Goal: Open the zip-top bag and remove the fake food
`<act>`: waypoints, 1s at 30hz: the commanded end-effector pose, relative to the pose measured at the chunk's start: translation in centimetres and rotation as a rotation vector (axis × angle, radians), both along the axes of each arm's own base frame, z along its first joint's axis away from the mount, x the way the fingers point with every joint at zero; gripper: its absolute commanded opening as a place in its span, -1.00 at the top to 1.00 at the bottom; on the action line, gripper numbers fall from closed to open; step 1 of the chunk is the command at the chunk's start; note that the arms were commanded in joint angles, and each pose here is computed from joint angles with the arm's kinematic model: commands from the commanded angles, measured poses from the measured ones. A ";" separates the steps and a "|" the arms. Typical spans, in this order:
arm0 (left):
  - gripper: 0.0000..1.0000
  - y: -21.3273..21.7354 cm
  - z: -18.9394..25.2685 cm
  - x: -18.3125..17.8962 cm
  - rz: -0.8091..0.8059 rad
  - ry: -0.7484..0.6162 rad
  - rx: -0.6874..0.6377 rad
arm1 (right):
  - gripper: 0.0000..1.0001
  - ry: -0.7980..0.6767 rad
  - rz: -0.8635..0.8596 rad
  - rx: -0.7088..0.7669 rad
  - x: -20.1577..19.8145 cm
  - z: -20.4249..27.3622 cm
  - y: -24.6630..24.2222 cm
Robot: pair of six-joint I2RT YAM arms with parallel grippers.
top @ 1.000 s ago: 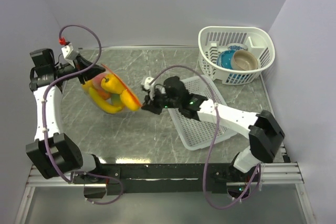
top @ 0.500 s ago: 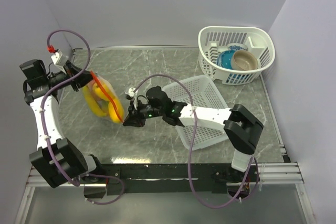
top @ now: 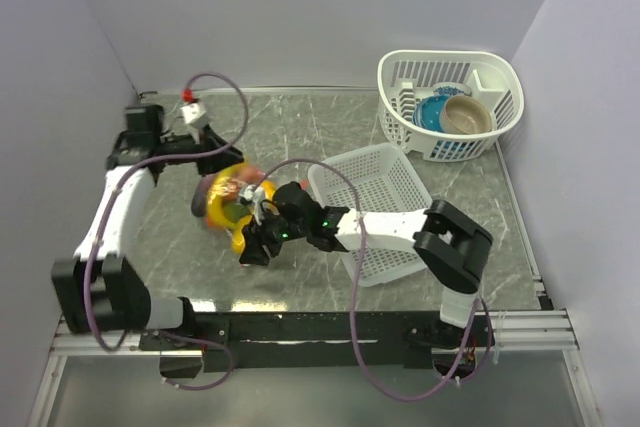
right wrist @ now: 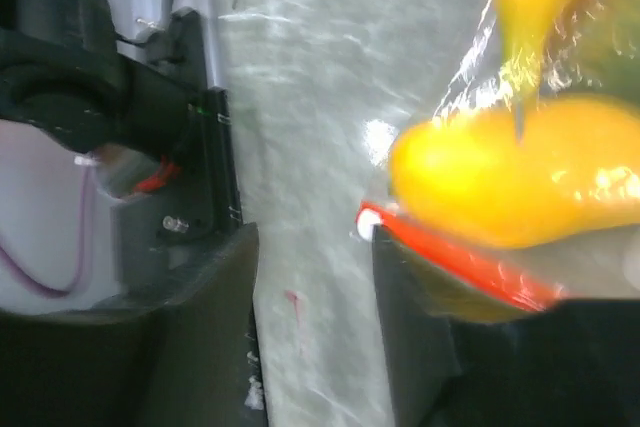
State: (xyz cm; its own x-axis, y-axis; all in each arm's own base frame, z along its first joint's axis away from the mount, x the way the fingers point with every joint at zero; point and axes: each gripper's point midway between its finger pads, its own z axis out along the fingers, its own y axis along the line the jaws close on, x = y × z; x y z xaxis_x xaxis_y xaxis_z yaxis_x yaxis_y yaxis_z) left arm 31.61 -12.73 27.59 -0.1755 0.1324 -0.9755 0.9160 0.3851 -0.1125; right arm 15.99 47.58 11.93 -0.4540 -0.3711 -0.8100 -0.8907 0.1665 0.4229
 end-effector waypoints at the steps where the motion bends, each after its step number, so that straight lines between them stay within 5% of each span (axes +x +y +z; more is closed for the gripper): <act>1: 0.50 -1.8 -5.3 3.0 0.019 0.131 0.078 | -0.99 -0.163 -0.217 -0.002 3.2 4.3 -3.2; 8: 0.40 -0.9 -5.9 5.9 0.036 0.176 0.069 | -1.00 -0.273 -0.438 -0.081 5.9 4.8 -7.7; 15: 0.28 6.1 -6.3 8.2 0.195 0.134 0.094 | -1.00 -0.282 -0.566 -0.311 8.5 -0.3 -8.9; 23: 0.14 6.4 -11.9 5.0 0.157 0.245 0.138 | -0.95 -0.276 -0.605 -0.358 7.4 -2.6 -11.5; 30: 0.22 8.6 -16.4 8.4 0.252 0.297 0.191 | -0.80 -0.287 -0.606 -0.367 6.2 -2.9 -11.7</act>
